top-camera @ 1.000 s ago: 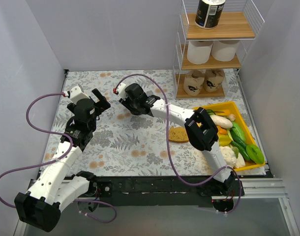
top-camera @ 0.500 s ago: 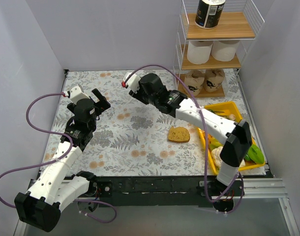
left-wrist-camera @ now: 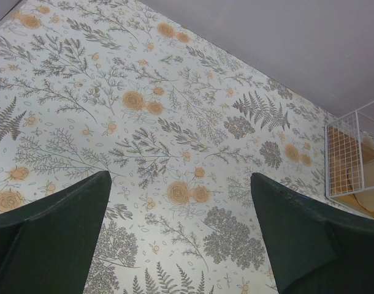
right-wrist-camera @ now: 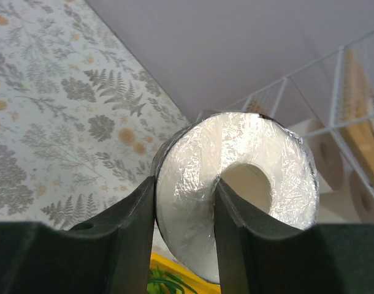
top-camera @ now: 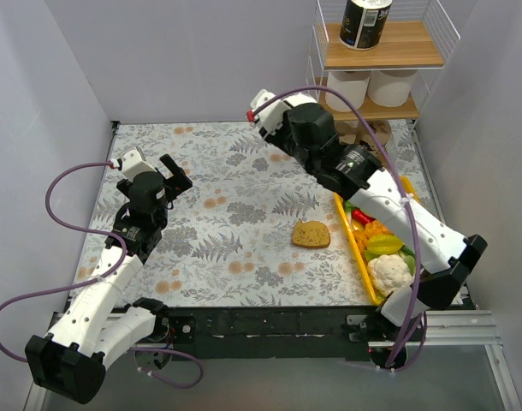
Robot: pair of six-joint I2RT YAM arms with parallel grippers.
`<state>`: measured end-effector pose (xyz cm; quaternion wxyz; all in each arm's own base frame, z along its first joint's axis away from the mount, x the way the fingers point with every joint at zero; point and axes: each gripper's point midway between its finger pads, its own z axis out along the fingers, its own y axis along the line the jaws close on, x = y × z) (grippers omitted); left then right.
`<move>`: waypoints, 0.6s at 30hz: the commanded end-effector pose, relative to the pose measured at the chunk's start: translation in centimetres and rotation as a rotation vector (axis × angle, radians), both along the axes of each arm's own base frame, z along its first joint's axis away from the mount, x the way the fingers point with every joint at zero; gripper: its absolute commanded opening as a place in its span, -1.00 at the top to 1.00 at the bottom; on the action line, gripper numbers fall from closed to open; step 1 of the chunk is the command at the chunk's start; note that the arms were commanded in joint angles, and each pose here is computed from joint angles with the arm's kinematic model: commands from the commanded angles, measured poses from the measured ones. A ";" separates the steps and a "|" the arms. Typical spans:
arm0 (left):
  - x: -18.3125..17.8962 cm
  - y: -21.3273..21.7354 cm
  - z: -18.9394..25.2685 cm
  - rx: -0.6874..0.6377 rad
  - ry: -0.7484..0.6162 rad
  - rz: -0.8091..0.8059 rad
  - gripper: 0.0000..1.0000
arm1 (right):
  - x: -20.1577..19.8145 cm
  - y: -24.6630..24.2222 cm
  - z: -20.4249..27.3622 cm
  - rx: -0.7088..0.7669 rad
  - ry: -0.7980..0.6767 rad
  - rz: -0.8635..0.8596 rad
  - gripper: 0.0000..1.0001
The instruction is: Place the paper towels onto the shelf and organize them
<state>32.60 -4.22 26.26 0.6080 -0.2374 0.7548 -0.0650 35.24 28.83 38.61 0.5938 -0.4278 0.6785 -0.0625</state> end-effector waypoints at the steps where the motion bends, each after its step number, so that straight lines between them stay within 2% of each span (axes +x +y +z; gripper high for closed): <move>1: -0.1 0.2 0.3 0.003 -0.012 0.010 -0.96 | 0.2 -6.4 9.3 0.130 -0.203 -0.142 0.28; 7: -0.1 0.2 0.2 0.004 -0.010 0.008 -0.96 | 0.6 -12.4 15.1 0.209 -0.357 -0.240 0.28; 11: -0.1 0.2 0.2 0.002 -0.010 0.007 -0.96 | 2.4 -17.2 17.7 0.231 -0.438 -0.334 0.29; 18: 0.0 0.2 0.1 0.007 -0.006 0.007 -0.96 | 6.1 -22.0 19.5 0.264 -0.486 -0.411 0.29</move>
